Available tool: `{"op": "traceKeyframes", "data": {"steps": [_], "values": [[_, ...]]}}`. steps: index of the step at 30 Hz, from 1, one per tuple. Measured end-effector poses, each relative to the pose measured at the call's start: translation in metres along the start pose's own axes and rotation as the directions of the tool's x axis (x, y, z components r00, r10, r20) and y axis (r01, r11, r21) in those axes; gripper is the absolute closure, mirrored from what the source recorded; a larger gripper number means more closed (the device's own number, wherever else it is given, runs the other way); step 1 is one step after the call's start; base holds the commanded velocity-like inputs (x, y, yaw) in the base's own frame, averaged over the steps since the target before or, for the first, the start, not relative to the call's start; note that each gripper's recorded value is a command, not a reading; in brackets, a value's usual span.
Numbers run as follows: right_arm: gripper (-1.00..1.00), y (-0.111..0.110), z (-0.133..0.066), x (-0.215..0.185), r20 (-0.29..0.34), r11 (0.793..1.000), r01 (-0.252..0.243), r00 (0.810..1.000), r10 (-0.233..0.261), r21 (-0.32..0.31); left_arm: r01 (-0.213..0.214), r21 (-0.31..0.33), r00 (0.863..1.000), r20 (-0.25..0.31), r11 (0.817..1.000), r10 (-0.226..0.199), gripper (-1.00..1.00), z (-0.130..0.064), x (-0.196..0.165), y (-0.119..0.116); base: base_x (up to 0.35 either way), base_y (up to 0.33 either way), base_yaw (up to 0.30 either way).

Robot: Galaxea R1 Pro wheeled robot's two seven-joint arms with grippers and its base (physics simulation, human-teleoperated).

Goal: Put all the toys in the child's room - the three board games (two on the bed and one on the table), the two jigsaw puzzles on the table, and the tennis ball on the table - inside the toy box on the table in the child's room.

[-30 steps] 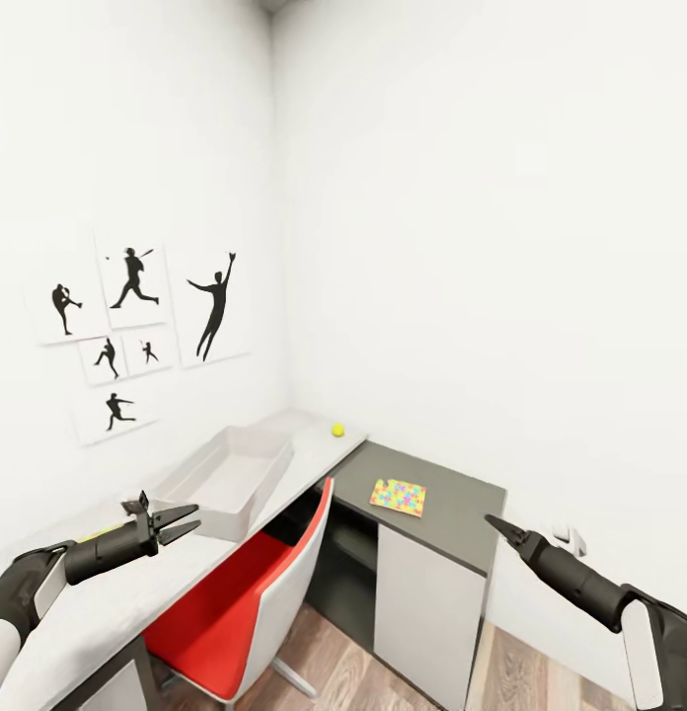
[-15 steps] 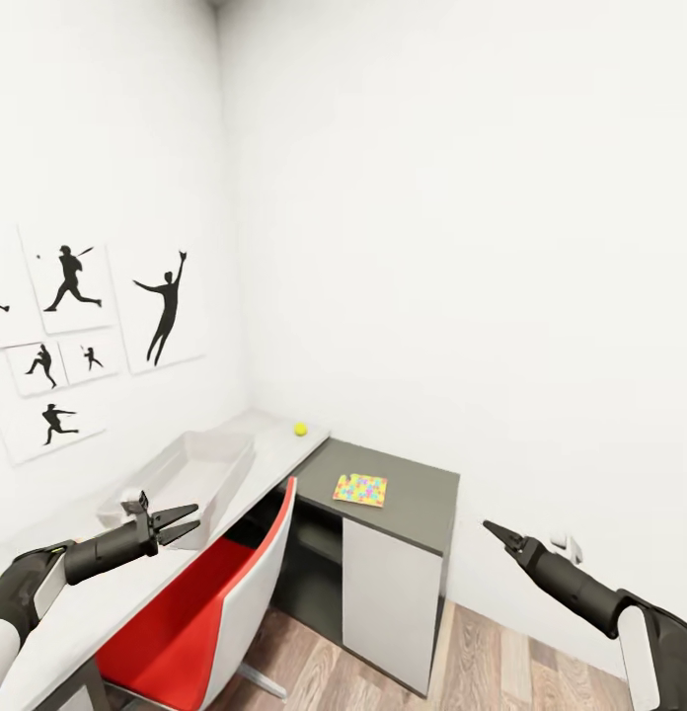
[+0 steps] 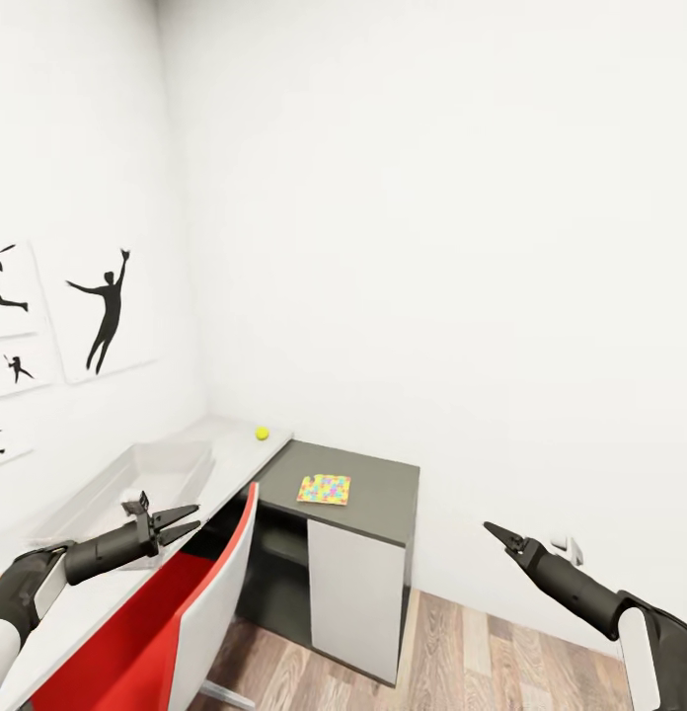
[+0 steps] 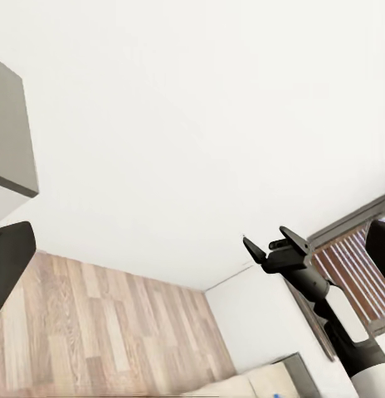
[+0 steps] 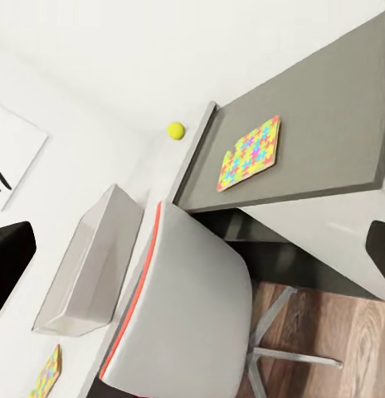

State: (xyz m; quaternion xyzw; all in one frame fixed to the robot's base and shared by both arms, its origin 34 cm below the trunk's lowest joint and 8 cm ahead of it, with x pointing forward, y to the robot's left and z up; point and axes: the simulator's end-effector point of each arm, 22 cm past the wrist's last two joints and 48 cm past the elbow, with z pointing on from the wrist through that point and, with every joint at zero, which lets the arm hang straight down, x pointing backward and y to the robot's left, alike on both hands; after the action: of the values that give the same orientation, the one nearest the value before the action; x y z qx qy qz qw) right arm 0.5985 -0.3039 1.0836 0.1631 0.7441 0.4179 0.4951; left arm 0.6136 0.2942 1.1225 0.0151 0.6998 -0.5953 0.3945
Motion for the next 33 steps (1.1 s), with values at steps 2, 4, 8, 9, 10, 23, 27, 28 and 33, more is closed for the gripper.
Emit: {"op": "traceKeyframes", "data": {"steps": [2,4,8,9,10,23,27,28,33], "values": [[-1.00,0.0000,-0.0001,-0.0001,0.000,1.000,0.000,1.000,0.000,0.000,0.000,0.000,1.000,0.000,1.000,0.000,-1.00,0.0000,0.0000,0.0000,0.000,0.000,-0.277],[-1.00,-0.0001,-0.0001,-0.0001,0.000,1.000,0.000,1.000,0.000,0.000,0.000,0.000,1.000,0.000,1.000,0.000,-1.00,0.0000,0.0000,0.0000,0.000,0.000,-0.277],[-1.00,-0.0010,0.0001,0.0006,-0.001,1.000,-0.002,1.000,0.002,0.002,-0.001,0.004,1.000,0.002,1.000,0.001,-1.00,-0.0003,-0.0004,-0.0008,0.000,0.000,-0.277],[-1.00,-0.0013,0.0002,0.0009,-0.001,1.000,-0.003,1.000,0.003,0.002,-0.001,0.004,1.000,0.002,1.000,0.001,-1.00,-0.0005,-0.0007,-0.0010,0.000,0.000,-0.277],[-1.00,-0.0017,0.0003,0.0012,-0.002,1.000,-0.004,1.000,0.004,0.003,-0.001,0.005,1.000,0.003,1.000,0.001,-1.00,-0.0006,-0.0009,-0.0012,0.000,0.000,-0.277],[-1.00,-0.0043,0.0010,0.0041,-0.007,1.000,-0.013,1.000,0.013,0.005,0.010,0.008,1.000,-0.001,1.000,-0.010,-1.00,0.0007,0.0002,-0.0018,0.000,0.000,-0.277],[-1.00,-0.0045,0.0008,0.0040,-0.007,1.000,-0.013,1.000,0.013,0.005,0.012,0.006,1.000,-0.001,1.000,-0.012,-1.00,0.0002,0.0002,-0.0015,0.000,0.000,-0.277],[-1.00,-0.0045,0.0007,0.0039,-0.007,1.000,-0.013,1.000,0.013,0.005,0.012,0.006,1.000,-0.001,1.000,-0.012,-1.00,-0.0001,0.0000,-0.0015,0.000,0.000,-0.277],[-1.00,-0.0048,0.0007,0.0039,-0.007,1.000,-0.013,1.000,0.013,0.006,0.012,0.005,1.000,-0.001,1.000,-0.012,-1.00,-0.0005,-0.0002,-0.0014,0.000,0.000,-0.277]]}}
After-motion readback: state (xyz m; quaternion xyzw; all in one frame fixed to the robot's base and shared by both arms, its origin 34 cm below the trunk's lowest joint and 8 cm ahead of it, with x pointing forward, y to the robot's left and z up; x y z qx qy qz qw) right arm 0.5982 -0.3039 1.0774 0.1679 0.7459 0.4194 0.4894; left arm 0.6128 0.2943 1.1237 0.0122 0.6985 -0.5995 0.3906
